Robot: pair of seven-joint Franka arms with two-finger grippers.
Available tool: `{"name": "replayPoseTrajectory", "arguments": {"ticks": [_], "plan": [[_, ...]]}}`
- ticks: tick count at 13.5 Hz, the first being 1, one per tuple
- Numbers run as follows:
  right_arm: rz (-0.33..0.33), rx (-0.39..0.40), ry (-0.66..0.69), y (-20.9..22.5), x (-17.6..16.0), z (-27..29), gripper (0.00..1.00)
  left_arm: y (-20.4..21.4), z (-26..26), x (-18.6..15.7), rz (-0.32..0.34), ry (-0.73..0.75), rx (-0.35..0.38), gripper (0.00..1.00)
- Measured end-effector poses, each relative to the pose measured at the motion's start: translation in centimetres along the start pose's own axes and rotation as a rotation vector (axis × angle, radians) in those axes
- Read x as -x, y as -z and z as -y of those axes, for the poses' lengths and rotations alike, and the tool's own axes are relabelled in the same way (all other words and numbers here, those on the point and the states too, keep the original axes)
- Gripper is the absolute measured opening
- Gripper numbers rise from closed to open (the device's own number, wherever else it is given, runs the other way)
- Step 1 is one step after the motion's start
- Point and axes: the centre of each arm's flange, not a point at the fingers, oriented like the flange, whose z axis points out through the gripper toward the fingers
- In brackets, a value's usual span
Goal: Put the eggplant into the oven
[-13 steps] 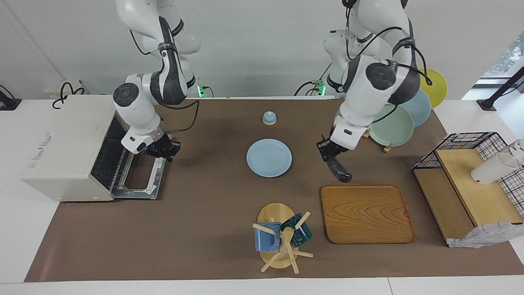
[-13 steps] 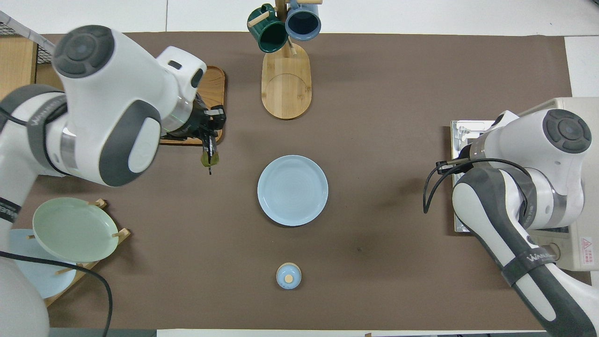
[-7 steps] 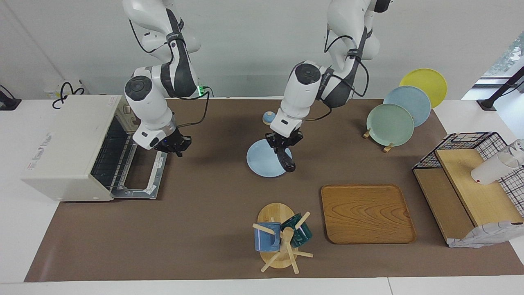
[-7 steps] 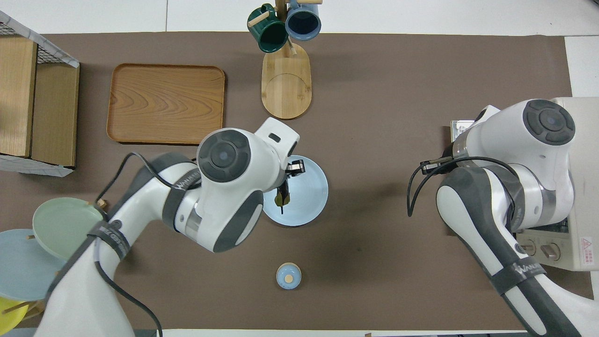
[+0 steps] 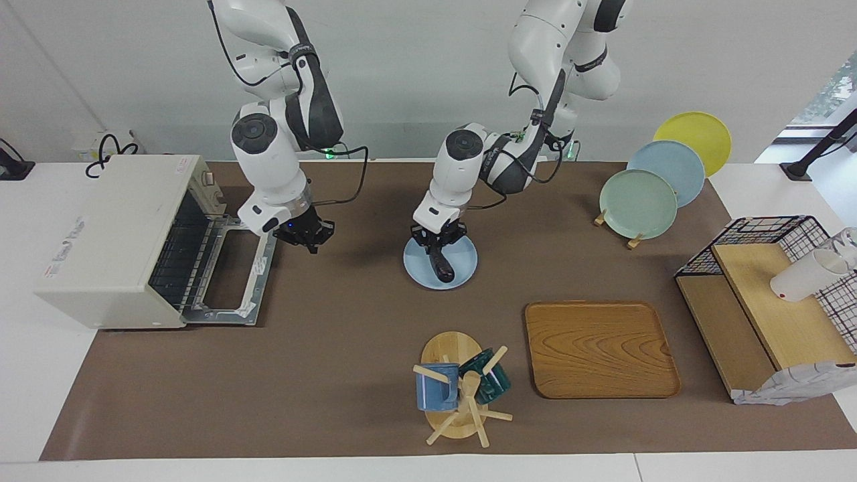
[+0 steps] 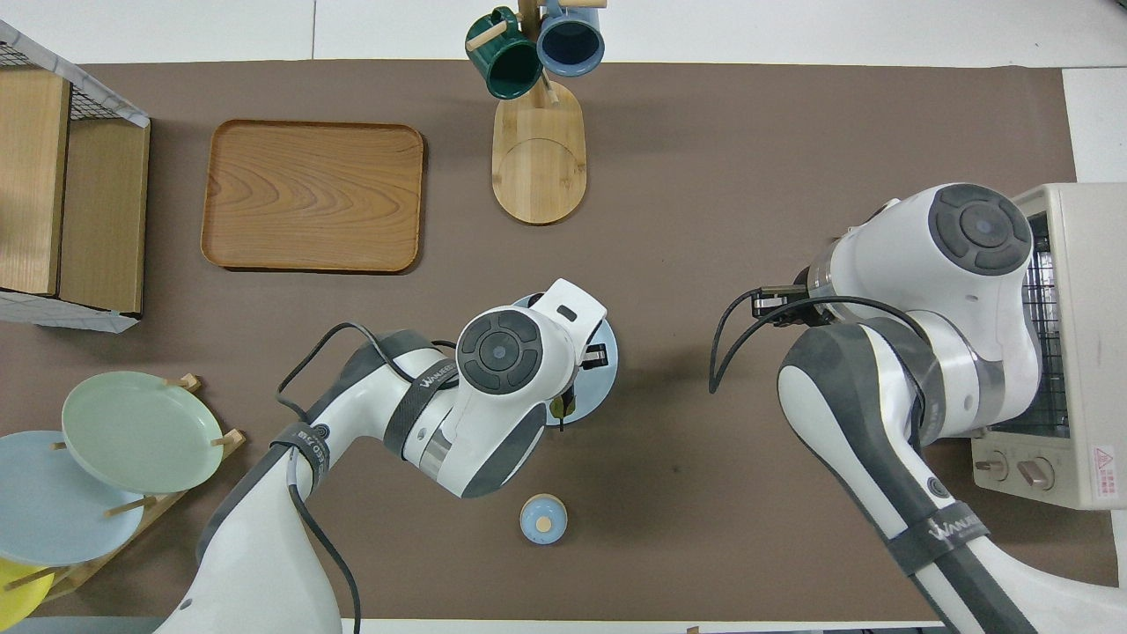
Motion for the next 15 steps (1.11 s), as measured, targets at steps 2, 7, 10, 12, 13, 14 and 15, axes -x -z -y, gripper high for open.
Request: {"name": "replayPoseTrajectory", "arguments": {"ticks": [2,7,10,12,13,14,15], "plan": [[0.001,0.001,-0.01,-0.1,0.1,0.5,0.08,0.6,0.6,-0.5,0.006,-0.021,-0.01,0.56],[-0.049,-0.012,0.07,1.1,1.4,7.4,0.13,10.5,9.7,-7.8,0.021,-0.024,-0.037,1.0],[-0.127,-0.062,0.11,3.8,4.3,19.1,0.11,13.7,18.2,-12.3,0.012,-0.061,-0.039,1.0],[-0.153,-0.074,0.113,4.5,4.8,26.4,0.15,14.0,23.4,-14.4,0.015,-0.073,-0.042,1.0],[-0.169,-0.047,0.125,3.5,4.6,30.2,0.15,14.1,25.3,-15.1,0.018,-0.076,-0.043,1.0],[-0.189,-0.017,0.133,1.5,4.8,33.7,0.18,14.3,26.9,-15.5,0.023,-0.079,-0.044,1.0],[-0.198,0.006,0.141,-1.1,5.4,36.5,0.19,14.8,28.3,-15.9,0.028,-0.077,-0.044,1.0]]}}
